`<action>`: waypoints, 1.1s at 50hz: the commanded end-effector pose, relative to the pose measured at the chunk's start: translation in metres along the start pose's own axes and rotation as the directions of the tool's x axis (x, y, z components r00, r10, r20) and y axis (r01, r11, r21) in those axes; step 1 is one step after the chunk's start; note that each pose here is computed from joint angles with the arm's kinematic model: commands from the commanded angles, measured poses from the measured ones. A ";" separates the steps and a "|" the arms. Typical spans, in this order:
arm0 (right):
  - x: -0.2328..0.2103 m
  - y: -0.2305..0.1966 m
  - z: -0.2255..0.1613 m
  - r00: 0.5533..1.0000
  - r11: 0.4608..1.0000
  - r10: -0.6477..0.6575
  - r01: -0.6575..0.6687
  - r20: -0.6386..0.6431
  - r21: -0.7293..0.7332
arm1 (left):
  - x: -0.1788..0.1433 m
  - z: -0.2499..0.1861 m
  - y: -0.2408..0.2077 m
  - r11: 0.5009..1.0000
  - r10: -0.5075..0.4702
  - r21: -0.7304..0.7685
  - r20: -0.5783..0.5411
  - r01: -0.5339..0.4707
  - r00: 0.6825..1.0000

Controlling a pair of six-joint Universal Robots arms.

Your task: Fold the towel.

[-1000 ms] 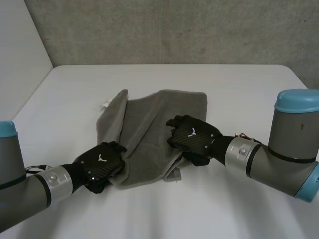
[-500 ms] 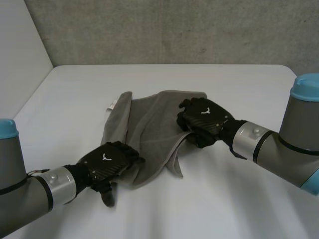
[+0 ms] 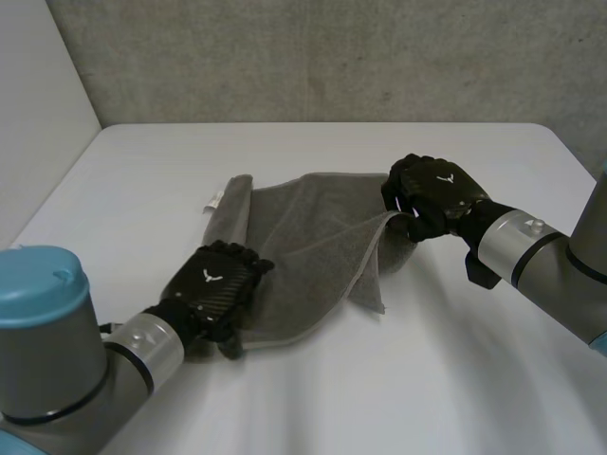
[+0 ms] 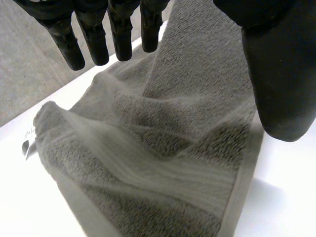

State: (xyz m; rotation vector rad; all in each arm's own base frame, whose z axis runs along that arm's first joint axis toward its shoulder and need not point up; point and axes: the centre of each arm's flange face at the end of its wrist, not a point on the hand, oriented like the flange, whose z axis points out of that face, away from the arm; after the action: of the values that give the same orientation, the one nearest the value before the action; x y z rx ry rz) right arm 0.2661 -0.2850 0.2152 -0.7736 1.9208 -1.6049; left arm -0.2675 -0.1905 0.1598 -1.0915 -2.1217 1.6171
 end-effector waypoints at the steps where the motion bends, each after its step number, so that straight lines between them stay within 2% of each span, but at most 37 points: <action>1: 0.006 -0.003 0.003 0.996 0.997 0.070 -0.068 -0.052 0.035 | 0.016 0.003 0.001 0.999 -0.033 0.014 -0.032 0.033 0.999; 7: 0.011 -0.011 0.006 0.988 0.989 0.133 -0.127 -0.075 0.078 | 0.018 0.007 0.007 0.999 -0.043 -0.013 -0.016 0.043 0.999; 16: 0.017 -0.022 0.009 0.982 0.982 0.160 -0.148 -0.099 0.119 | 0.015 0.009 0.013 0.998 -0.041 -0.037 0.032 0.042 0.999; 21: 0.017 -0.021 0.009 0.979 0.979 0.178 -0.166 -0.099 0.116 | 0.008 0.019 0.018 0.999 -0.024 -0.018 0.108 0.026 0.994; 26: 0.016 -0.020 0.007 0.976 0.977 0.195 -0.183 -0.098 0.113 | 0.006 0.028 0.025 0.999 -0.023 -0.024 0.130 0.026 0.991; 43: 0.009 -0.028 0.008 0.961 0.955 0.266 -0.252 -0.076 0.160 | 0.026 0.030 0.022 1.000 -0.024 -0.013 0.077 0.025 0.997; 48: 0.010 -0.034 0.010 0.963 0.954 0.258 -0.243 -0.070 0.176 | 0.033 0.027 0.020 0.997 -0.078 -0.005 0.058 0.078 0.995; 55: 0.006 -0.036 0.012 0.966 0.954 0.253 -0.239 -0.060 0.179 | 0.047 0.023 0.015 0.995 -0.104 0.014 0.037 0.103 0.994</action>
State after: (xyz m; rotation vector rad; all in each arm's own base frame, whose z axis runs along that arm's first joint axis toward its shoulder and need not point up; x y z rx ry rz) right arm 0.2709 -0.3027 0.2474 -0.3770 1.8300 -1.6380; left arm -0.3013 -0.1806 0.1254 -0.9628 -2.1698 1.6176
